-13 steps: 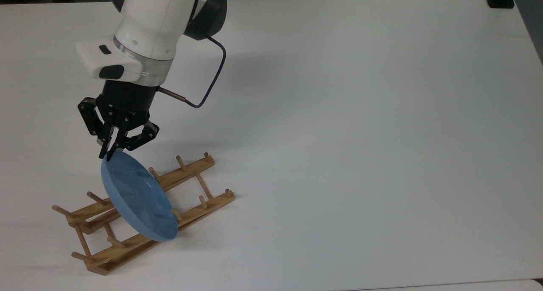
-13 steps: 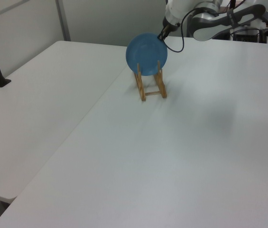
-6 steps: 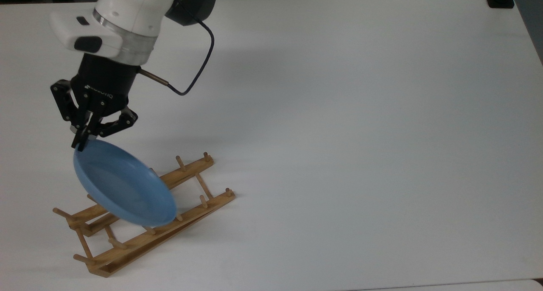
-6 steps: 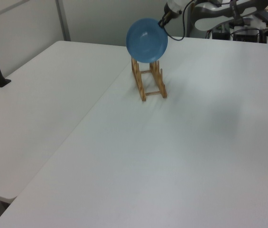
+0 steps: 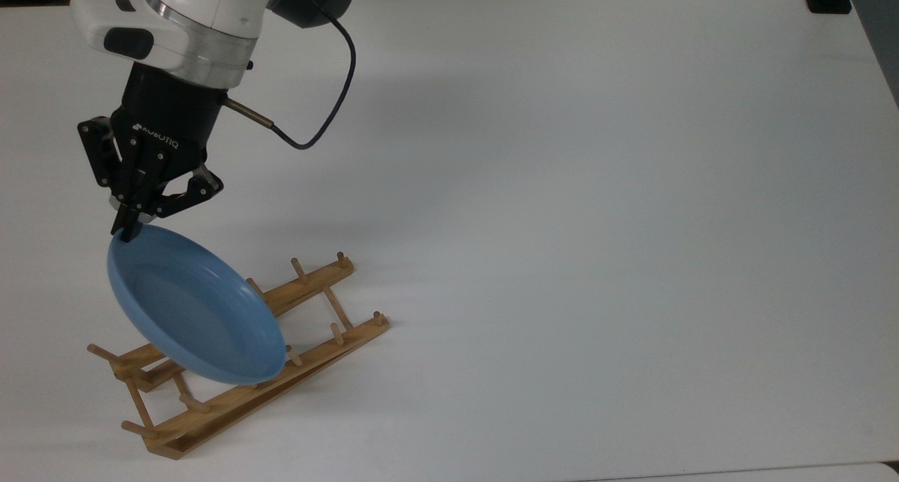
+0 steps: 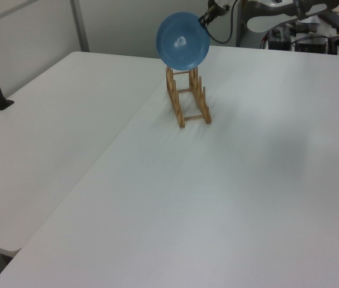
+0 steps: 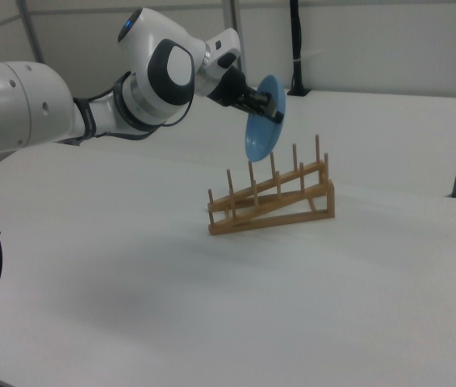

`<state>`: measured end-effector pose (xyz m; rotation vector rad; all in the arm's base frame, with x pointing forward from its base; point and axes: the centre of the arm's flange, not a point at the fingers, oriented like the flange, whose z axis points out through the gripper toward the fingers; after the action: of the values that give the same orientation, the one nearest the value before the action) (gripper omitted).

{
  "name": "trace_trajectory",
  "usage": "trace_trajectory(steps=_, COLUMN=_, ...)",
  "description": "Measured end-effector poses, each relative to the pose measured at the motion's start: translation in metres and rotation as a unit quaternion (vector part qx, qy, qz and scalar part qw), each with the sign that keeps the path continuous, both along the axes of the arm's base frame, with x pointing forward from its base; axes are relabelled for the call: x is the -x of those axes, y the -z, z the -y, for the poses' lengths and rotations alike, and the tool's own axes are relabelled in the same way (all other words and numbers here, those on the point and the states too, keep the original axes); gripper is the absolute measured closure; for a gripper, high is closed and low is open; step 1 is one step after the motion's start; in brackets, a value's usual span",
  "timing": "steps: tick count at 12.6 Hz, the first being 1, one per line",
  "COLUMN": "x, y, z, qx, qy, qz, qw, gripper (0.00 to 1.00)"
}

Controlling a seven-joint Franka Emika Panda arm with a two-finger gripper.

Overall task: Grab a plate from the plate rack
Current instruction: 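Lift the gripped blue plate up out of the rack slots, then carry the plate away from the rack and lower it flat onto the table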

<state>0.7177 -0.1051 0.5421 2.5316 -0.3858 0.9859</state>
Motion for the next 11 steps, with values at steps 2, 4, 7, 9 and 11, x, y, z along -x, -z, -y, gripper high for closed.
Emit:
trace_trajectory(steps=2, x=0.000, y=-0.004, z=-0.007, qx=-0.100, qy=0.022, qz=0.018, qw=0.9946, gripper=0.96)
trace_trajectory(steps=4, x=0.000, y=0.007, z=-0.021, qx=-0.169, qy=0.034, qz=-0.004, qw=0.9850, gripper=0.96)
trace_trajectory(steps=7, x=0.006, y=0.028, z=-0.042, qx=-0.204, qy=0.021, qz=-0.094, qw=0.9741, gripper=0.96)
trace_trajectory(steps=9, x=0.014, y=0.034, z=-0.048, qx=-0.217, qy=-0.011, qz=-0.150, qw=0.9645, gripper=0.96)
trace_trajectory(steps=11, x=0.025, y=0.035, z=-0.051, qx=-0.221, qy=-0.062, qz=-0.208, qw=0.9509, gripper=0.96)
